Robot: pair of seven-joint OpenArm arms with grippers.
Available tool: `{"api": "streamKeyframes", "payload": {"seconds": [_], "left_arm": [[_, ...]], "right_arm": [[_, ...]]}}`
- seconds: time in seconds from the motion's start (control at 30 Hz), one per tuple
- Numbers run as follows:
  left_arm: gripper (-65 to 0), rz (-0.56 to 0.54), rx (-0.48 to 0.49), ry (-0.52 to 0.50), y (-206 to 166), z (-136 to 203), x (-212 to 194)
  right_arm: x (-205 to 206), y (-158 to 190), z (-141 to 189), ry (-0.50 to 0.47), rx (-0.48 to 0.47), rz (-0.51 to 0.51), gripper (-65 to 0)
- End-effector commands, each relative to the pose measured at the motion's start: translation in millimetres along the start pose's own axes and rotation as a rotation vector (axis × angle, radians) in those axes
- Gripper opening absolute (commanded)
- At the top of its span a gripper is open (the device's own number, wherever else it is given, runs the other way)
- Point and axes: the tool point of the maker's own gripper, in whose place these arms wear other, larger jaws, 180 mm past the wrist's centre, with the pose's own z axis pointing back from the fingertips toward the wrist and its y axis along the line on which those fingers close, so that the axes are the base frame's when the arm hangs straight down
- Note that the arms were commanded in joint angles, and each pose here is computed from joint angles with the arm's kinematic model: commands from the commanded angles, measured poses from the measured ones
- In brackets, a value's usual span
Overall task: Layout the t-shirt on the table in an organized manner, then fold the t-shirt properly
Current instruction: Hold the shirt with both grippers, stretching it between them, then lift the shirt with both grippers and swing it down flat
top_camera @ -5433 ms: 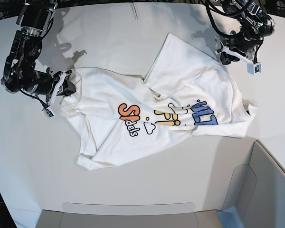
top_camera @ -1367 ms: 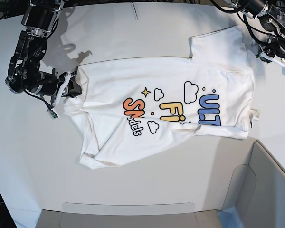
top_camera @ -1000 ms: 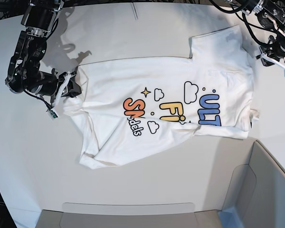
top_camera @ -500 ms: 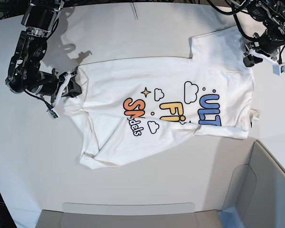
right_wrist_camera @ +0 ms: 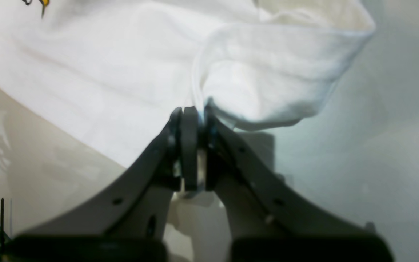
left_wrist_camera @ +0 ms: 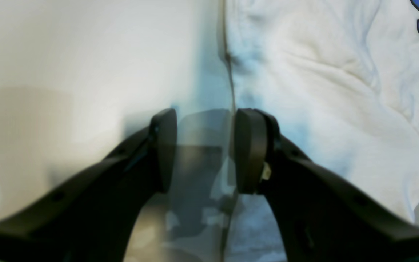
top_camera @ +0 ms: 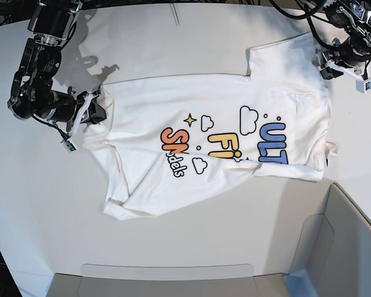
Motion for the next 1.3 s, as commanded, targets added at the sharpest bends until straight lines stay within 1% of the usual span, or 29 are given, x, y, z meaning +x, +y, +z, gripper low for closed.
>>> {"api": "streamKeyframes", "payload": {"seconds": [0.0, 0.07, 0.17, 0.23, 0.33, 0.5, 0.6, 0.7, 0.83, 0.93, 1.03, 1.13, 1.2, 1.27], "left_arm": [[-38.0, -0.012, 0.015, 0.015, 4.1, 3.2, -4.0], [-38.0, -0.001, 0.001, 0.029, -0.4, 0.7, -11.4], [-38.0, 0.012, -0.053, 0.000, -11.8, -0.4, -7.8], [-38.0, -0.003, -0.119, -0.009, -29.0, -3.8, -6.0], [-38.0, -0.041, -0.181, 0.018, -48.4, -8.9, -13.0], [-38.7, -0.088, -0.209, 0.054, -63.3, -15.1, -18.8], [-41.6, -0.091, -0.212, 0.057, -64.4, -15.8, -19.4], [-45.9, -0.091, -0.209, 0.057, -63.3, -15.5, -19.0], [-55.3, -0.111, -0.133, 0.097, -47.9, -16.2, -25.8], [-64.6, -0.138, -0.049, 0.146, -32.3, -16.6, -33.4], [-65.0, -0.154, 0.001, 0.168, -23.4, -15.0, -36.3], [-65.0, -0.191, 0.065, 0.170, -12.5, -3.1, -37.0], [-65.0, -0.208, 0.131, 0.122, 0.5, 11.6, -29.6], [-65.0, -0.195, 0.191, 0.078, 14.0, 23.3, -23.8]], "right_arm": [[13.7, -1.2, 5.5, -0.043, -0.002, 0.023, -65.0], [13.7, -1.2, 5.5, -0.043, -0.002, 0.023, -65.0], [13.7, -1.2, 5.5, -0.043, -0.002, 0.023, -65.0], [13.7, -1.2, 5.5, -0.043, -0.002, 0.023, -65.0], [14.8, 2.9, 2.6, -0.049, 0.009, 0.017, -65.0], [15.2, 4.7, 1.3, -0.052, 0.013, 0.015, -65.0], [15.2, 4.7, 1.3, -0.052, 0.013, 0.015, -65.0], [15.2, 4.7, 1.3, -0.052, 0.013, 0.015, -65.0], [15.1, 4.3, 1.6, -0.052, 0.012, 0.015, -65.0], [16.2, 4.9, 2.0, -0.055, 0.011, 0.017, -65.0], [14.8, 5.5, 6.6, -0.063, 0.000, 0.020, -65.0], [23.7, 18.0, 25.6, -0.105, -0.047, 0.103, -65.0], [31.6, 29.7, 38.4, -0.139, -0.073, 0.161, -65.0], [37.8, 41.6, 42.2, -0.170, -0.074, 0.182, -65.0]]}}
